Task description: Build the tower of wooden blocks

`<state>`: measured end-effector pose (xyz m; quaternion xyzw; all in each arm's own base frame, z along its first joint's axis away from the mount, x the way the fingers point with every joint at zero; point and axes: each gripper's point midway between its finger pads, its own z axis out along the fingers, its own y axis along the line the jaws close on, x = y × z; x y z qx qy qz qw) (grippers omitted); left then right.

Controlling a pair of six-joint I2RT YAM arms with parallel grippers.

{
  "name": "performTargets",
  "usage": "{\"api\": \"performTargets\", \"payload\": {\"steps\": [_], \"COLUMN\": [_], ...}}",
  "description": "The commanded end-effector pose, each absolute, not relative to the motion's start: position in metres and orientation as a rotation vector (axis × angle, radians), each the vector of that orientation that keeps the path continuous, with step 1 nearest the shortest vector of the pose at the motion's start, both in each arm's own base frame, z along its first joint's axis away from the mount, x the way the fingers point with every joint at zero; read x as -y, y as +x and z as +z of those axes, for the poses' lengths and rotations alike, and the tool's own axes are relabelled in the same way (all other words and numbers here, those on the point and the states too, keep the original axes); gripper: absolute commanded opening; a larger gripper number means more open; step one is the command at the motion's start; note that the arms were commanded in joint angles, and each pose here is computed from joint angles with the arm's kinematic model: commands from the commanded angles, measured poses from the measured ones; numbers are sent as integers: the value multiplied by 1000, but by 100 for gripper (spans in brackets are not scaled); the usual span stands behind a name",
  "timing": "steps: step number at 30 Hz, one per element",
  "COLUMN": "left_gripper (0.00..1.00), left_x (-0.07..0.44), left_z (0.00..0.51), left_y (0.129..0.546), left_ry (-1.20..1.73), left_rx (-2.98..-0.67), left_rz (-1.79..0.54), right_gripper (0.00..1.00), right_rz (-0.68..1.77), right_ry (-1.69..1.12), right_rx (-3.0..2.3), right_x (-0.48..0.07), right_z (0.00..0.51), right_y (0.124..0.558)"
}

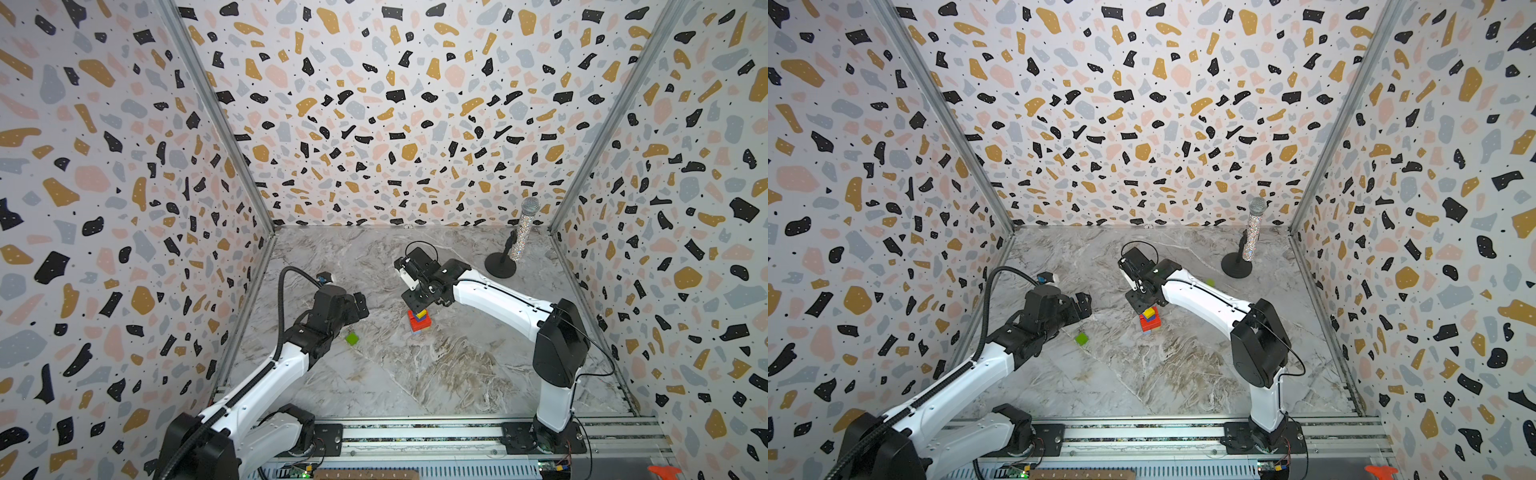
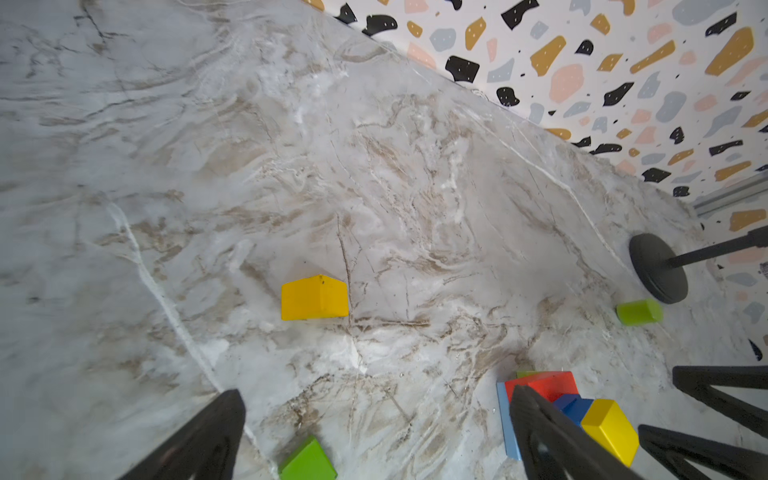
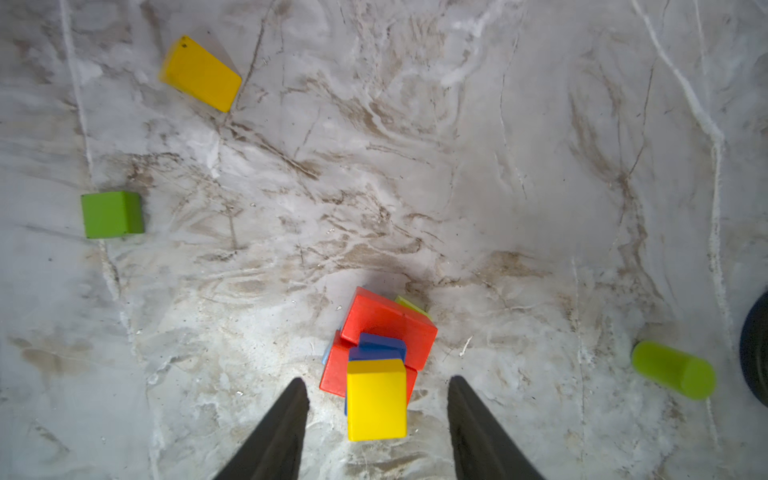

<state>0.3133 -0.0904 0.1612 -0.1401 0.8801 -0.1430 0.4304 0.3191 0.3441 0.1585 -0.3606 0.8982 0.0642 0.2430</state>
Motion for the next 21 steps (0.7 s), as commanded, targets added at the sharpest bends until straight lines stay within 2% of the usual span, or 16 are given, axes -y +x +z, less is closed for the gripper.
{"api": "performTargets", "payload": {"steps": [1,6,14,21], "left_gripper": [100,98,72,64], "left_x": [76,75,107,117], "left_z": [172,171,140,150], "left_y": [309,302,283,277], "left_ry": [-369,-305,-118,144], "left_rx": [-2203,-2264,-2478,-2615], "left_rz": [-330,-301,-439,-262], "right_gripper": [56,57,56,56], "right_rz": [200,236,320,439], "right_ry": [-986,-980,-920,-822], "right_rx": [-2404,-2396,-2381,-2363], "right_x": [-349,-356,-344,-314], "right_z": [194,199,201,200], "right_y": [307,305,303,296]}}
